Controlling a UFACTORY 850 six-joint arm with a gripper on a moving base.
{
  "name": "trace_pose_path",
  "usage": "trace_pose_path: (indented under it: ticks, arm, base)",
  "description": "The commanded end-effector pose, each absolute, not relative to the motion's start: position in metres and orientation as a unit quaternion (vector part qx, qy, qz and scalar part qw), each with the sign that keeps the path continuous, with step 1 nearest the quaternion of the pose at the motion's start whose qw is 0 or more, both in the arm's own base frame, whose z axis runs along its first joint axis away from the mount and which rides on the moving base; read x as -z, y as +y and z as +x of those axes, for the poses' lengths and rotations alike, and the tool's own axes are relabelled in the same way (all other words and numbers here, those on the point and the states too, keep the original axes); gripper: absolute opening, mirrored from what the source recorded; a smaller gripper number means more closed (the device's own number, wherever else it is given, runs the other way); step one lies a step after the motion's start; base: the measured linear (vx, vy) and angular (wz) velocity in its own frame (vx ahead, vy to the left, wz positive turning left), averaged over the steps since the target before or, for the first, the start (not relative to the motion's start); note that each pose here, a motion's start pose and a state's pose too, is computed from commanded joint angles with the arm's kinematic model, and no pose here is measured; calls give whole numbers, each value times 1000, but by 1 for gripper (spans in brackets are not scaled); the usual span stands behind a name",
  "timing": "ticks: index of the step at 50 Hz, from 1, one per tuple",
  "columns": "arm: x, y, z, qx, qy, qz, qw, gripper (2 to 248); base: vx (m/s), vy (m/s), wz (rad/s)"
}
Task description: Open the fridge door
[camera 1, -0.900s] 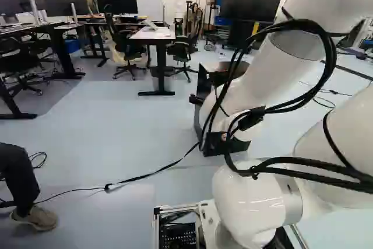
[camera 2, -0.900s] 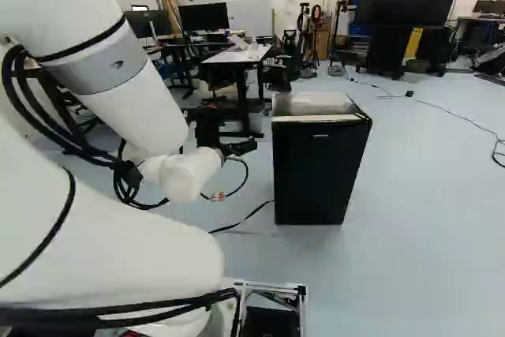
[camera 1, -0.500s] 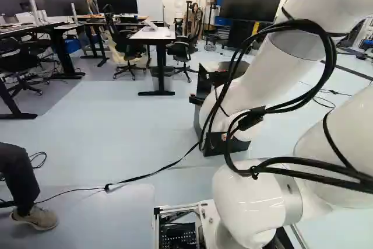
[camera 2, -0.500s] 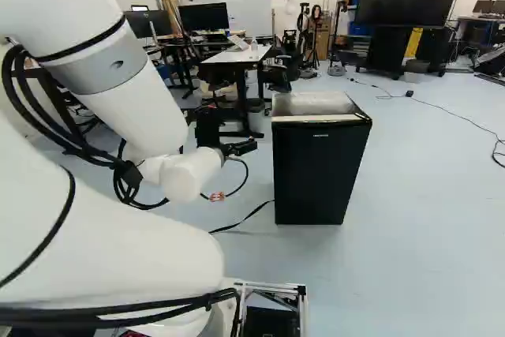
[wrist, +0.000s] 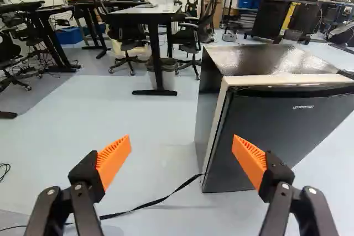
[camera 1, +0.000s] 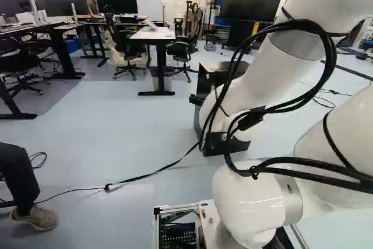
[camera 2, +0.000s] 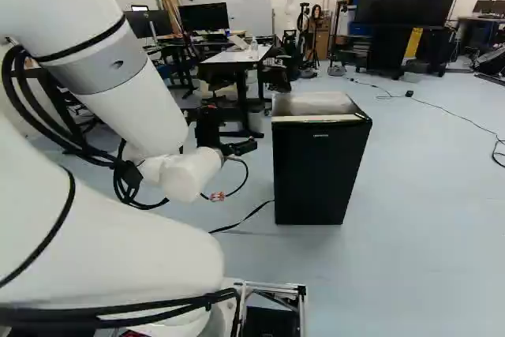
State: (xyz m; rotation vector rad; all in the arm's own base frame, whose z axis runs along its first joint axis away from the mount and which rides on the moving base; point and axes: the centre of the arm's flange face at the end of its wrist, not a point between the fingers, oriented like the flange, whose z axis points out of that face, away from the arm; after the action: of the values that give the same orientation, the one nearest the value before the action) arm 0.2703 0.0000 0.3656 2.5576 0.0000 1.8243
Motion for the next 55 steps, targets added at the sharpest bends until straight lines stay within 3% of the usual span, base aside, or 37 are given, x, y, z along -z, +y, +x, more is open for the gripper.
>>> trace_pose_path:
  ticks: [55]
  arm:
    - [-372, 17, 340, -572, -17, 820, -8, 247]
  base:
    - [0, 0, 0]
